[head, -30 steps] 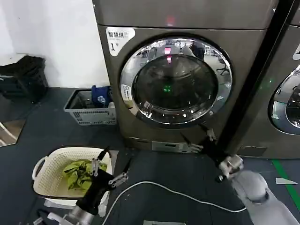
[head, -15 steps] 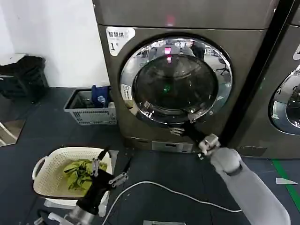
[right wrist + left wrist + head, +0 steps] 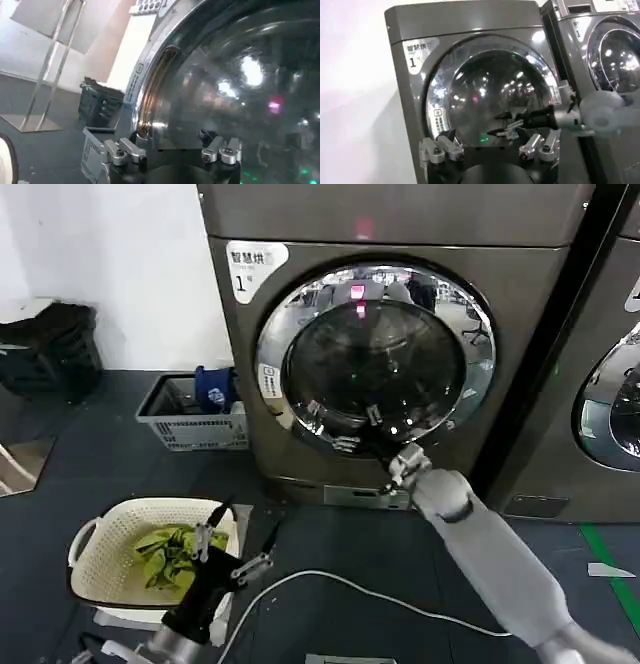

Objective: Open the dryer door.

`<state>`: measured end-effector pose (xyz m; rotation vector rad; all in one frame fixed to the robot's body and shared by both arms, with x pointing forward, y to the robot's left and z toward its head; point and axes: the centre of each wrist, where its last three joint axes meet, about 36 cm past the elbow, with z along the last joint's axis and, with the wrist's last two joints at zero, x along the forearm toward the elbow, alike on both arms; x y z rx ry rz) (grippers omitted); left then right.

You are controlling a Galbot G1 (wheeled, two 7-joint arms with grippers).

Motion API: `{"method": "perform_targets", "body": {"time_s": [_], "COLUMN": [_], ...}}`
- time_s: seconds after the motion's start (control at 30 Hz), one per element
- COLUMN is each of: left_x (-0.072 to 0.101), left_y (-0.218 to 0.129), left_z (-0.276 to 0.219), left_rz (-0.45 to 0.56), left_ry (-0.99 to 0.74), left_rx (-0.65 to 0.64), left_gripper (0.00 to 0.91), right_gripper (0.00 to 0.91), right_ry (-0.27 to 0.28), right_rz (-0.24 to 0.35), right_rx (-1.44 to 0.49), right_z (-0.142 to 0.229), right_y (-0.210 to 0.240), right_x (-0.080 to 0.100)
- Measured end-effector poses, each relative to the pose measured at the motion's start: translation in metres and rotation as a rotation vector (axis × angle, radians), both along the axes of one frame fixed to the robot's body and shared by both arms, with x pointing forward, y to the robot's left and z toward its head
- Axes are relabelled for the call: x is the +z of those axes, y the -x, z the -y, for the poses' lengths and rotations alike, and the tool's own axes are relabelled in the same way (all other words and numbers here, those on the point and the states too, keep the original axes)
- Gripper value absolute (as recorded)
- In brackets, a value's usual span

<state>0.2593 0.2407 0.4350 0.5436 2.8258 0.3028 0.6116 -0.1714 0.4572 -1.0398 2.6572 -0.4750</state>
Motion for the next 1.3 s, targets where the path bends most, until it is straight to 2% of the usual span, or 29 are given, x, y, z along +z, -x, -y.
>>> {"method": "perform_targets", "body": {"time_s": [0.2,0.53,1.03,1.2,1.3], "left_x": [0.0,0.0,-0.001,-0.001,-0.001], "left_y": [0.001,0.0,0.003,0.005,0.005], "left_z": [-0.003,-0.005,-0.007,-0.01,-0.012], "left_rz": [0.002,0.006,0.005,0.005,0.005], "left_ry": [-0.002,-0.006,-0.01,-0.01,-0.003], "left_rx": [0.004,0.005,0.0,0.01,0.016], "left_gripper": [0.907,0.907,0.907,0.907,0.907], "right_gripper": [0.907,0.907,0.907,0.907,0.907], "right_ry": [-0.007,-0.016,-0.025,-0.042,-0.042], "right_rz": [0.013,-0.006,-0.036,-0.065,-0.057], "right_rx": [0.016,0.03,0.109,0.209,0.282], "right_z": [-0.03,-0.06,-0.082,-0.081,-0.078], "right_y": [-0.015,-0.029,-0.044,-0.047,-0.047], "right_x": [0.0,-0.002,0.004,0.004,0.001]}}
